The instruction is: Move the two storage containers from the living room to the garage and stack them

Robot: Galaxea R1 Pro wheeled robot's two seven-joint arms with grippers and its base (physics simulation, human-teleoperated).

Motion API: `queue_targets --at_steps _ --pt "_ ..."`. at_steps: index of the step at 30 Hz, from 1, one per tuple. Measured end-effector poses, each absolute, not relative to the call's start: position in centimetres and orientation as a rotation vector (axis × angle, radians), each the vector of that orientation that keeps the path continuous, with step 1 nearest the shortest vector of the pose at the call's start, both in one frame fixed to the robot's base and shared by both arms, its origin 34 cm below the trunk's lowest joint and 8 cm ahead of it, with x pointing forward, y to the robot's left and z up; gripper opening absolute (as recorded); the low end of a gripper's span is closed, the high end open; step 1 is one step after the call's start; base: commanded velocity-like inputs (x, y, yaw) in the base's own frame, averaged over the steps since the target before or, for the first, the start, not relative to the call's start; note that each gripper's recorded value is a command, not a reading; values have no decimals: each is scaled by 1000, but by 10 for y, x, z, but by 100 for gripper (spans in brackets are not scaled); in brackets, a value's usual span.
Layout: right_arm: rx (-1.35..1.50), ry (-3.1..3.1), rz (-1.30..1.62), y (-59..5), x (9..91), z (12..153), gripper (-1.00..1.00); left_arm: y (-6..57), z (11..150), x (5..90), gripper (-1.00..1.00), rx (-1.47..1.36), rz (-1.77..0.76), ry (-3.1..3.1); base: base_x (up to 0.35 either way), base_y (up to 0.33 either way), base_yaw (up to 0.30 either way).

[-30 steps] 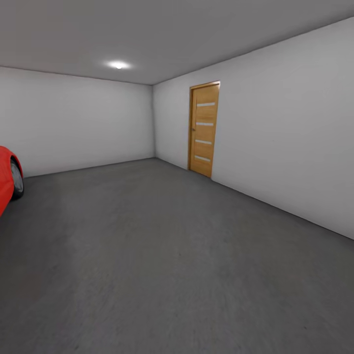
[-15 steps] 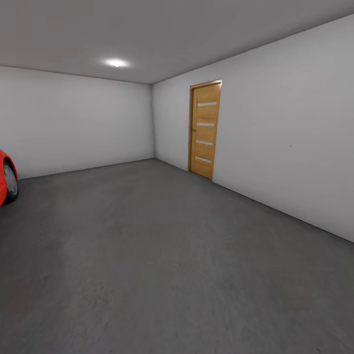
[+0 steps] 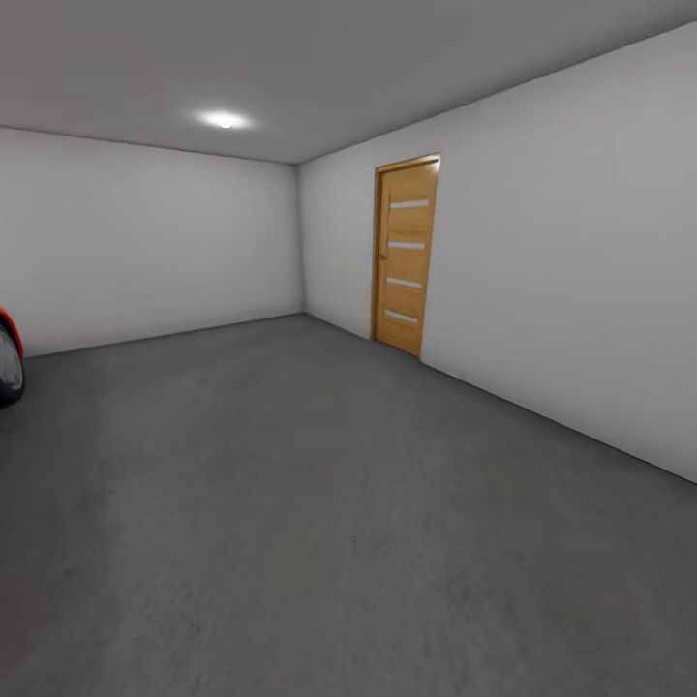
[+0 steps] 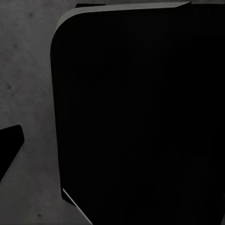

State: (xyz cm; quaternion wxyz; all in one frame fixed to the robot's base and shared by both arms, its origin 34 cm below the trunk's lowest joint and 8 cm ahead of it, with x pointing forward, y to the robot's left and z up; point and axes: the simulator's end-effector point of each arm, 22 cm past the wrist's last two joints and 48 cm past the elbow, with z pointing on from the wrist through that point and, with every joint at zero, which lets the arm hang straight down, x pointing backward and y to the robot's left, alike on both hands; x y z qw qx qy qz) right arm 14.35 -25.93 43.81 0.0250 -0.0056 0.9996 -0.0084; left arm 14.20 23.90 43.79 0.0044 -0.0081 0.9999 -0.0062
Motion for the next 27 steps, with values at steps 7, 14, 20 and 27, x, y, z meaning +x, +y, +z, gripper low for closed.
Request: queue_targets --at_steps 7,14,20,27 --pt "-17 3091 -26 -259 144 438 100 240 438 142 100 -23 -18 3133 316 0 0" --pt "-17 3092 -26 -259 143 438 100 239 438 142 100 -23 -19 3133 334 0 0" --pt "-17 3091 -26 -259 144 438 100 239 438 142 100 -23 -19 3133 336 0 0" --pt "-17 3091 -26 -259 144 438 100 239 438 142 100 -23 -19 3133 336 0 0"
